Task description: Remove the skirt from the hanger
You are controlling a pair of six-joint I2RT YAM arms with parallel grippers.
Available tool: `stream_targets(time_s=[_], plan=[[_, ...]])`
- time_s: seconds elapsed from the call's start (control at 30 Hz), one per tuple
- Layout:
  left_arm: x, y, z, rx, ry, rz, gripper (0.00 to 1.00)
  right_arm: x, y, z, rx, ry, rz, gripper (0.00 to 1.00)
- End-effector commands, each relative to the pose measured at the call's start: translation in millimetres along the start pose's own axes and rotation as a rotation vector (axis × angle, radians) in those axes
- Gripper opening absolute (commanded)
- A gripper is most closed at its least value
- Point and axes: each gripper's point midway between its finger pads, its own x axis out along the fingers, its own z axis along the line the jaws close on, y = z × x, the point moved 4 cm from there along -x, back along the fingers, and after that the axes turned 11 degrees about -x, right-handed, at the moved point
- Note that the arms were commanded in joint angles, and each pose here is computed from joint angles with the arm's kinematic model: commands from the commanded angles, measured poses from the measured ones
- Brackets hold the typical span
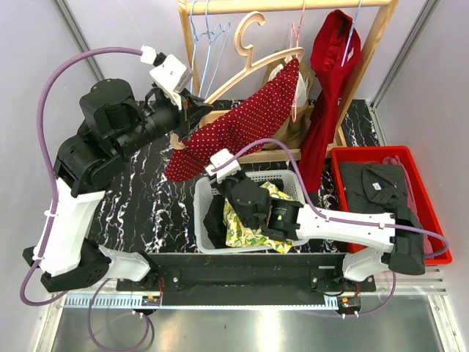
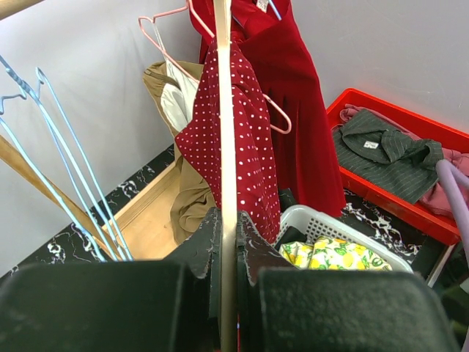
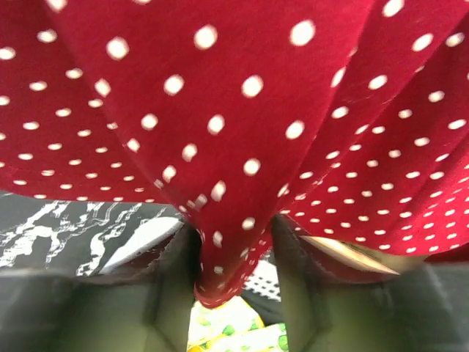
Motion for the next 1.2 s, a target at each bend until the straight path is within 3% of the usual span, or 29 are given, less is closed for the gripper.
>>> stream_targets(time_s=[0.0, 0.07, 0.1, 0.13, 0.3, 0.4, 0.6, 0.87, 1.17], plan=[[-10.1, -35.7, -1.2, 0.017, -0.006, -0.158, 0.0, -7.2, -48.5, -32.6, 0.125, 0.013, -0.119, 0.28], [-9.1, -35.0, 0.2, 0.021, -0.014, -0.156, 0.0, -13.8, -59.4, -41.3, 0.135, 0.002, -0.133, 0.15], [-8.2, -33.4, 1.3, 0.02, -0.021, -0.152, 0.0, -21.6, -68.6, -50.6, 0.174, -0.007, -0.149, 0.04], [-7.6, -32.7, 3.0, 0.022, -0.032, -0.15, 0.0, -27.3, -70.0, -53.1, 0.171, -0.042, -0.139, 0.0], [6.1, -11.3, 12.5, 0.021, -0.08, -0.092, 0.0, -81.0, -131.5, -108.9, 0.321, -0.159, -0.255, 0.0], [14.5, 4.4, 23.4, 0.024, -0.145, -0.056, 0.0, -123.3, -190.7, -165.8, 0.426, -0.189, -0.405, 0.0], [17.4, 16.4, 40.3, 0.042, -0.25, -0.038, 0.0, -166.9, -239.5, -214.2, 0.456, -0.254, -0.545, 0.0], [12.3, 25.3, 48.9, 0.051, -0.293, -0.025, 0.0, -182.9, -246.6, -228.6, 0.448, -0.275, -0.585, 0.0], [14.3, 12.2, 60.4, 0.025, -0.383, -0.08, 0.0, -155.9, -215.8, -196.5, 0.397, -0.269, -0.436, 0.0]])
